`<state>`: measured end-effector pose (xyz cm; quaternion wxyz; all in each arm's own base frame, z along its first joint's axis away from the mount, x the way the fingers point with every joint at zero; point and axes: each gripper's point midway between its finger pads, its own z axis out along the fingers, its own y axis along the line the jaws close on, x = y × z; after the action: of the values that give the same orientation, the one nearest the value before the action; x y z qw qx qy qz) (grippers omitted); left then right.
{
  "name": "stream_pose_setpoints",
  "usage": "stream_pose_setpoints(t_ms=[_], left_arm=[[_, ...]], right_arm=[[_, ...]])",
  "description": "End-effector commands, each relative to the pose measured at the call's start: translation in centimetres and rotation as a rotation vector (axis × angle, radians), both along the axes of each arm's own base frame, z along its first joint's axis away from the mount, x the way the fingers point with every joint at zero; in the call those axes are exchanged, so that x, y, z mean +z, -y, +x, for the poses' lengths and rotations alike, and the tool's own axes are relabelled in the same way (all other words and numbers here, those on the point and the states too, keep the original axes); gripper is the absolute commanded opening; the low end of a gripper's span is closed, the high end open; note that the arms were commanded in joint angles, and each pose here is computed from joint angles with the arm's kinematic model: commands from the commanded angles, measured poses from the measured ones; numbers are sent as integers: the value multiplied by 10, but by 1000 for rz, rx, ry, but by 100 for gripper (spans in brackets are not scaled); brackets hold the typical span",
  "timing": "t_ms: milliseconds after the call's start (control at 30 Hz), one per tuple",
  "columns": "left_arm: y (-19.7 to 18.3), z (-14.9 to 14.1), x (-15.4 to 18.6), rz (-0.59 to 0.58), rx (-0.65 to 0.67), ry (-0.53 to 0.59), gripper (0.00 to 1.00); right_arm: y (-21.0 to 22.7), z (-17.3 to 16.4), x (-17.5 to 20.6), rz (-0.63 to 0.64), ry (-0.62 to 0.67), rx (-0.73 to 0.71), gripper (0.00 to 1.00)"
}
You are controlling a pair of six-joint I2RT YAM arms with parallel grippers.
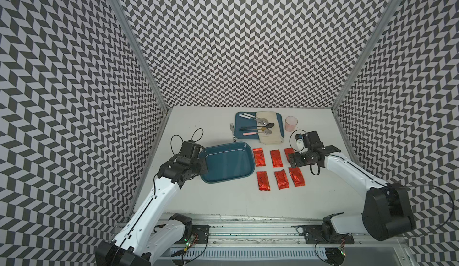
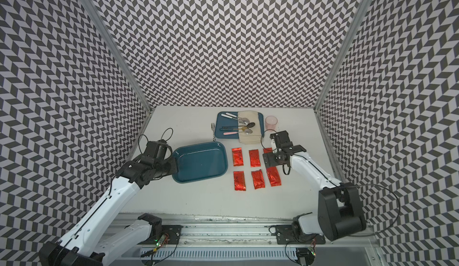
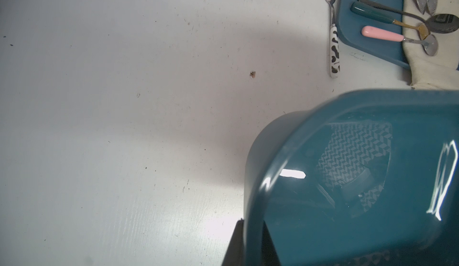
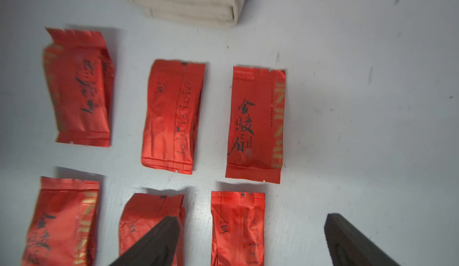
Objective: Take the tea bags out of the storage box
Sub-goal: Place the storage box at the center of the board.
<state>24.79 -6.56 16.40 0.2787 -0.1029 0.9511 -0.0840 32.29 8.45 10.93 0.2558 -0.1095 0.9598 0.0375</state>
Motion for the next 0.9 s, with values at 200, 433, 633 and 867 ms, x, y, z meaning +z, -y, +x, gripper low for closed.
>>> stream_pose_setpoints(t_ms=[200, 433, 633, 867], left_arm=[[-14, 20, -21, -30, 54, -92, 0], [-49, 29, -33, -41, 200, -130, 0], [-38, 38, -47, -118, 242, -142, 0], [-39, 42, -75, -130, 324, -174, 2]], right_arm=[[-28, 30, 124, 257, 426, 13, 96], [-31, 25, 147, 336, 569, 18, 96], [-35, 26, 144, 373, 571, 15, 95], [-37, 17, 135, 408, 568, 25, 95]])
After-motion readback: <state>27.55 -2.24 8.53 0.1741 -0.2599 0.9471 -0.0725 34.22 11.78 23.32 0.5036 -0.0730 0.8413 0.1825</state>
